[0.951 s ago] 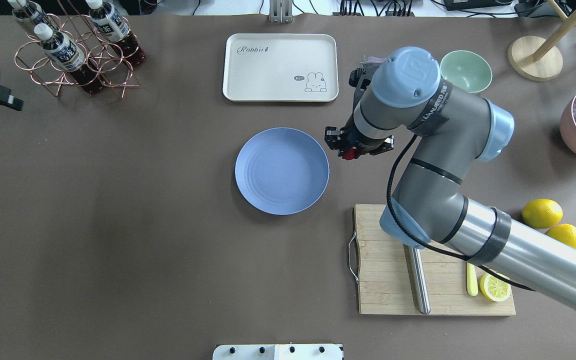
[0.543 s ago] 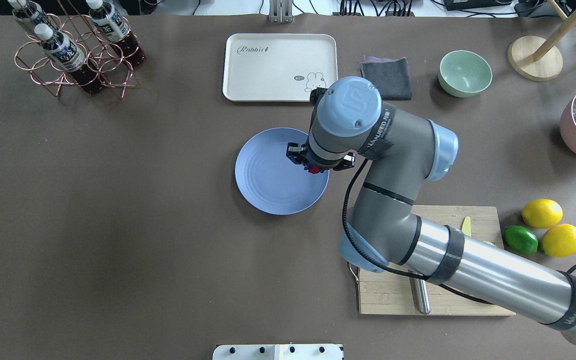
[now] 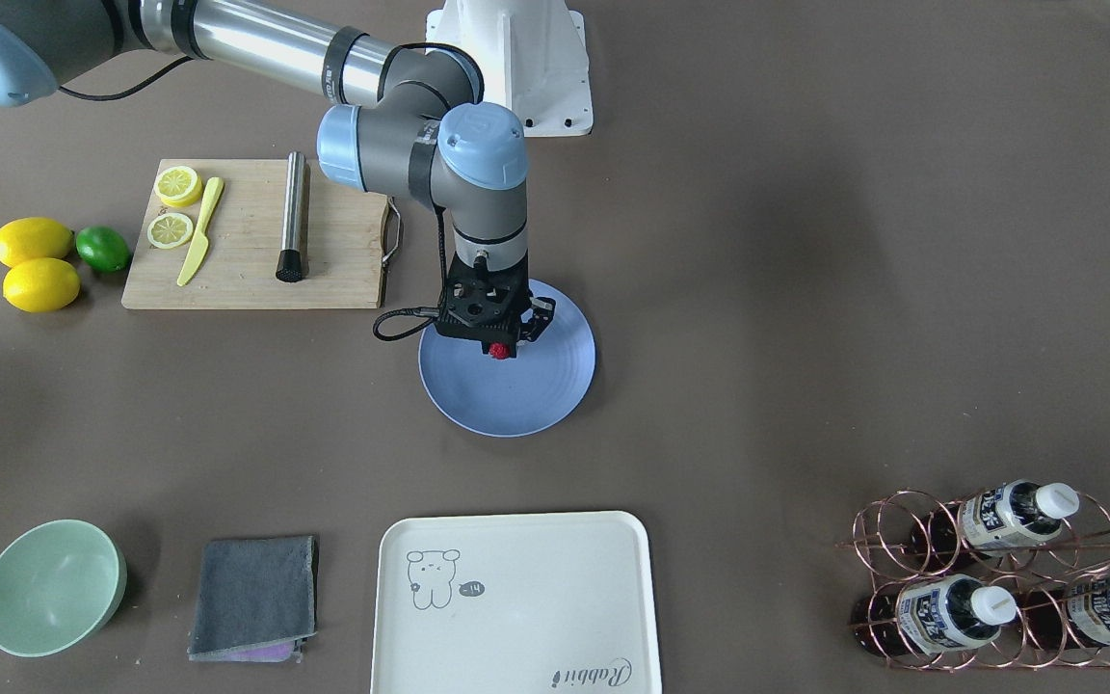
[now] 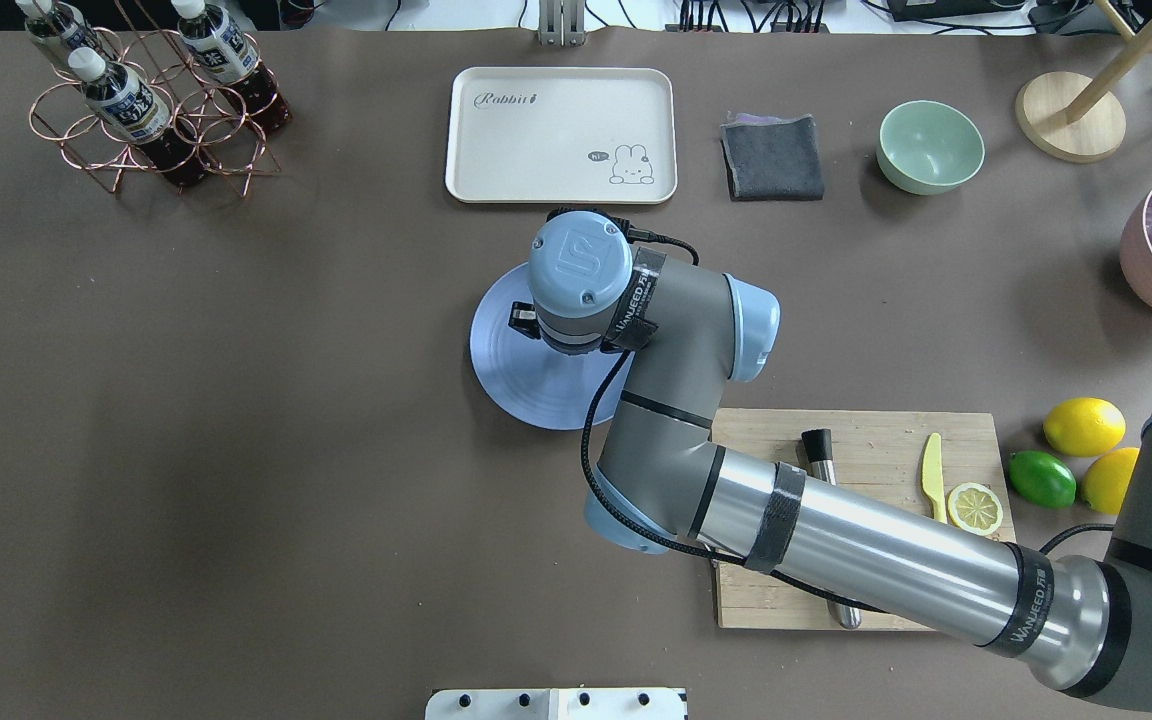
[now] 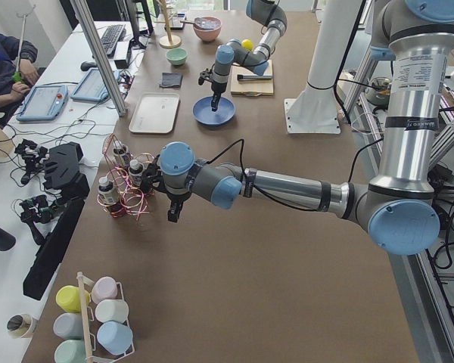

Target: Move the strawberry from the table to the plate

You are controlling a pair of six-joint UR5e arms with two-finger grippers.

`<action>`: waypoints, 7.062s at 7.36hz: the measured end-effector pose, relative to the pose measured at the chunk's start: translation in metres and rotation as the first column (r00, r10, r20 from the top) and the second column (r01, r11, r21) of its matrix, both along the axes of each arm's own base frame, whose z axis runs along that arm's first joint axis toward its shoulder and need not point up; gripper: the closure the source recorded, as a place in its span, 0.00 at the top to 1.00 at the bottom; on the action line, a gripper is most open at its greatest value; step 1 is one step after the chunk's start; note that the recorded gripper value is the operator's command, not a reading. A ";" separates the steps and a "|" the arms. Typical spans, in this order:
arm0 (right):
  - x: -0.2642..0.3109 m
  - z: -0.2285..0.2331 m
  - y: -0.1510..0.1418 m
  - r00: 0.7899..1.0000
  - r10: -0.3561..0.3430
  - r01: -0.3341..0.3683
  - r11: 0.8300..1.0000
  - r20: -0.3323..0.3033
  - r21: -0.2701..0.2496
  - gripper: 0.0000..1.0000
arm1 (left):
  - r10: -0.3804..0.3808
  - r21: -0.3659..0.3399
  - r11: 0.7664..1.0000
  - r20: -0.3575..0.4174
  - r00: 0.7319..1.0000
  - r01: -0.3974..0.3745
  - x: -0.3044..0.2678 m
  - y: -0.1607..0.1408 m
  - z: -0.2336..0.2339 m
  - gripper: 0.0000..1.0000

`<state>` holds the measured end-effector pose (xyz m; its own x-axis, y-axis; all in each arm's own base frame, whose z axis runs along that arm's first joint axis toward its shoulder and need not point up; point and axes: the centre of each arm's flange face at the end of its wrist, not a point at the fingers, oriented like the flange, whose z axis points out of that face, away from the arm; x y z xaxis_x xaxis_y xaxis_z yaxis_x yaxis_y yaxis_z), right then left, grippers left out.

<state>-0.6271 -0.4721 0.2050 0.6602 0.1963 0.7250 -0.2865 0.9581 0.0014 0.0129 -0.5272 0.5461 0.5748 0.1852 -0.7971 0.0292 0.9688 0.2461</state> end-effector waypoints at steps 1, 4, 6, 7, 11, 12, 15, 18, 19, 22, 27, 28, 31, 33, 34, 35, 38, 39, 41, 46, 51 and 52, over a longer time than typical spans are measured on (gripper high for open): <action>-0.002 0.002 -0.001 1.000 -0.002 0.002 1.000 0.002 0.003 0.00 | 0.000 -0.001 1.000 0.000 1.000 0.000 0.000 0.001 0.001 0.98; -0.003 0.002 -0.001 1.000 -0.017 0.017 1.000 0.002 0.019 1.00 | 0.000 -0.002 1.000 0.000 1.000 0.000 0.000 0.002 0.002 0.98; -0.002 0.001 -0.001 0.999 -0.040 0.040 0.998 -0.003 0.042 1.00 | 0.000 -0.002 1.000 0.000 1.000 0.000 0.000 0.002 0.003 0.98; 0.003 -0.005 -0.003 0.999 -0.045 0.045 0.998 0.006 0.051 1.00 | 0.000 -0.002 1.000 0.000 1.000 0.000 0.000 0.002 0.003 0.98; 0.119 -0.026 -0.065 0.993 -0.119 0.119 0.992 -0.011 0.040 1.00 | -0.019 -0.013 1.000 0.010 1.000 0.019 -0.010 0.003 0.009 0.98; 0.171 -0.008 -0.082 0.985 -0.166 0.168 0.984 -0.048 0.055 1.00 | -0.038 -0.019 0.999 0.019 0.999 0.038 -0.023 0.006 0.017 0.98; 0.363 0.103 -0.121 0.962 -0.258 0.265 0.960 -0.087 0.085 1.00 | -0.032 0.021 0.999 0.116 0.993 0.030 -0.076 0.018 0.059 0.98; 0.482 0.206 -0.116 0.944 -0.308 0.318 0.945 -0.117 0.075 1.00 | -0.002 -0.067 0.998 0.175 0.984 0.014 -0.101 0.053 0.105 0.98; 0.508 0.243 -0.105 0.941 -0.313 0.320 0.947 -0.126 0.039 1.00 | 0.005 -0.093 0.996 0.179 0.984 0.012 -0.102 0.061 0.113 0.98; 0.604 0.350 -0.058 0.938 -0.311 0.305 0.950 -0.153 -0.061 1.00 | 0.015 -0.124 0.992 0.177 0.984 0.007 -0.101 0.072 0.125 0.98; 0.668 0.410 -0.029 0.946 -0.287 0.270 0.955 -0.152 -0.120 1.00 | 0.014 -0.137 0.991 0.163 0.987 0.008 -0.100 0.073 0.127 0.98; 0.668 0.411 -0.029 0.946 -0.286 0.269 0.955 -0.150 -0.123 1.00 | 0.014 -0.136 0.991 0.163 0.987 0.009 -0.100 0.073 0.127 0.98; 0.668 0.412 -0.028 0.947 -0.285 0.268 0.955 -0.149 -0.124 1.00 | 0.014 -0.134 0.991 0.163 0.987 0.008 -0.100 0.073 0.126 0.98; 0.668 0.414 -0.027 0.947 -0.286 0.268 0.955 -0.147 -0.126 1.00 | 0.014 -0.135 0.991 0.163 0.987 0.008 -0.100 0.073 0.126 0.98; 0.668 0.415 -0.025 0.947 -0.286 0.269 0.955 -0.145 -0.128 1.00 | 0.014 -0.136 0.991 0.163 0.987 0.008 -0.100 0.073 0.126 0.98; 0.668 0.417 -0.023 0.947 -0.287 0.269 0.954 -0.143 -0.132 1.00 | 0.014 -0.137 0.991 0.163 0.987 0.008 -0.100 0.073 0.127 0.98; 0.669 0.427 -0.013 0.948 -0.289 0.268 0.951 -0.136 -0.151 1.00 | 0.016 -0.149 0.989 0.162 0.987 0.008 -0.100 0.079 0.133 0.98; 0.669 0.431 -0.009 0.948 -0.290 0.269 0.950 -0.133 -0.157 1.00 | 0.017 -0.153 0.988 0.162 0.987 0.008 -0.100 0.081 0.135 0.98; 0.669 0.434 -0.004 0.948 -0.292 0.270 0.949 -0.129 -0.163 1.00 | 0.018 -0.160 0.987 0.162 0.987 0.008 -0.100 0.085 0.139 0.98; 0.669 0.439 0.001 0.947 -0.294 0.270 0.947 -0.127 -0.173 1.00 | 0.020 -0.169 0.986 0.161 0.987 0.008 -0.099 0.091 0.144 0.98; 0.669 0.438 0.001 0.948 -0.293 0.270 0.948 -0.128 -0.169 1.00 | 0.019 -0.165 0.986 0.160 0.987 0.008 -0.099 0.091 0.143 0.98; 0.669 0.437 0.001 0.948 -0.293 0.270 0.948 -0.128 -0.168 1.00 | 0.019 -0.166 0.986 0.161 0.987 0.008 -0.099 0.091 0.143 0.98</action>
